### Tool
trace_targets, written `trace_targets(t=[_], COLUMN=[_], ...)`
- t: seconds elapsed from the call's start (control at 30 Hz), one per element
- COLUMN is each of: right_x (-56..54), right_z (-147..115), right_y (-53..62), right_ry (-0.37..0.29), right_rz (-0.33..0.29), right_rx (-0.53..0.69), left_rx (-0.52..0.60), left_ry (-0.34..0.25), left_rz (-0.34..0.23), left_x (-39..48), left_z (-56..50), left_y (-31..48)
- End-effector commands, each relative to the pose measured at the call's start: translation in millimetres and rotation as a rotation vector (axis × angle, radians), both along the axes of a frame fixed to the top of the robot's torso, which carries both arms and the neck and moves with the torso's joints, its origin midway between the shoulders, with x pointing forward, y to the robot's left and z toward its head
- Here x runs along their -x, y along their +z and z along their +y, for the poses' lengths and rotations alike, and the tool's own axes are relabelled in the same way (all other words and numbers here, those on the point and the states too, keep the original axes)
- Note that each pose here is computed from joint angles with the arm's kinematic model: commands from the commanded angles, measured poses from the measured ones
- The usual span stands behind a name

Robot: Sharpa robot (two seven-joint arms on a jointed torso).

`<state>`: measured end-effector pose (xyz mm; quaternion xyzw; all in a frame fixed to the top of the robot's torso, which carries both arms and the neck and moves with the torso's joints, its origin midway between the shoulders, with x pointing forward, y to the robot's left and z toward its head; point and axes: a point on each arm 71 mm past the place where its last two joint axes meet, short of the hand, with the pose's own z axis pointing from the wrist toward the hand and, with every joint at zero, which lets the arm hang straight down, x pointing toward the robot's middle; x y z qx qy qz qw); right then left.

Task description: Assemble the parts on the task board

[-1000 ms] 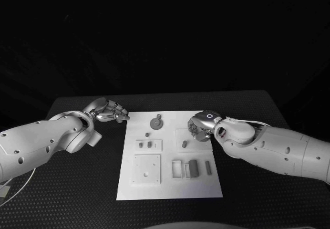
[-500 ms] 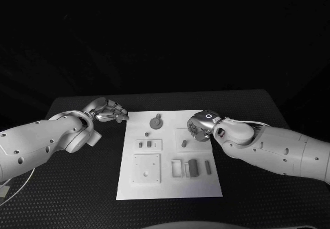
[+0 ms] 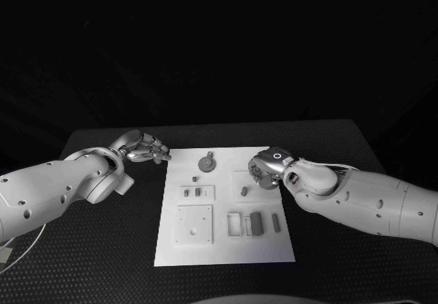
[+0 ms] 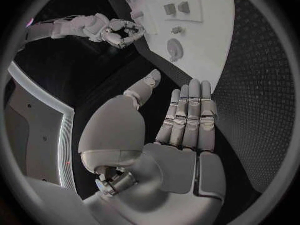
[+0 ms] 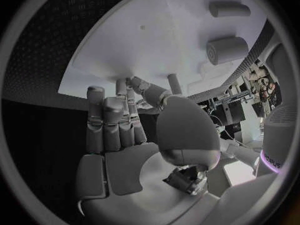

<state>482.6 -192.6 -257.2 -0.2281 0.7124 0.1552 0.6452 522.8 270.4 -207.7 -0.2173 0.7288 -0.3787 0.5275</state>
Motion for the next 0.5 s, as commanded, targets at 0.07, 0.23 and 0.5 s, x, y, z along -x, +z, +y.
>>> trace_targets(t=[0.07, 0.23, 0.5], right_x=[8.2, 9.0, 8.8], right_z=[6, 4, 3], right_y=[-6.2, -4.1, 3.3], right_ry=[0.034, 0.028, 0.025], right_rz=[0.006, -0.003, -0.027], right_rx=[0.0, -0.005, -0.027], left_rx=[0.0, -0.001, -0.001], left_ry=[-0.013, -0.013, -0.013], left_rz=[-0.001, -0.001, -0.001], left_x=[-0.1, -0.2, -0.4], left_z=[-1.9, -1.6, -1.5], left_y=[0.6, 0.5, 0.5])
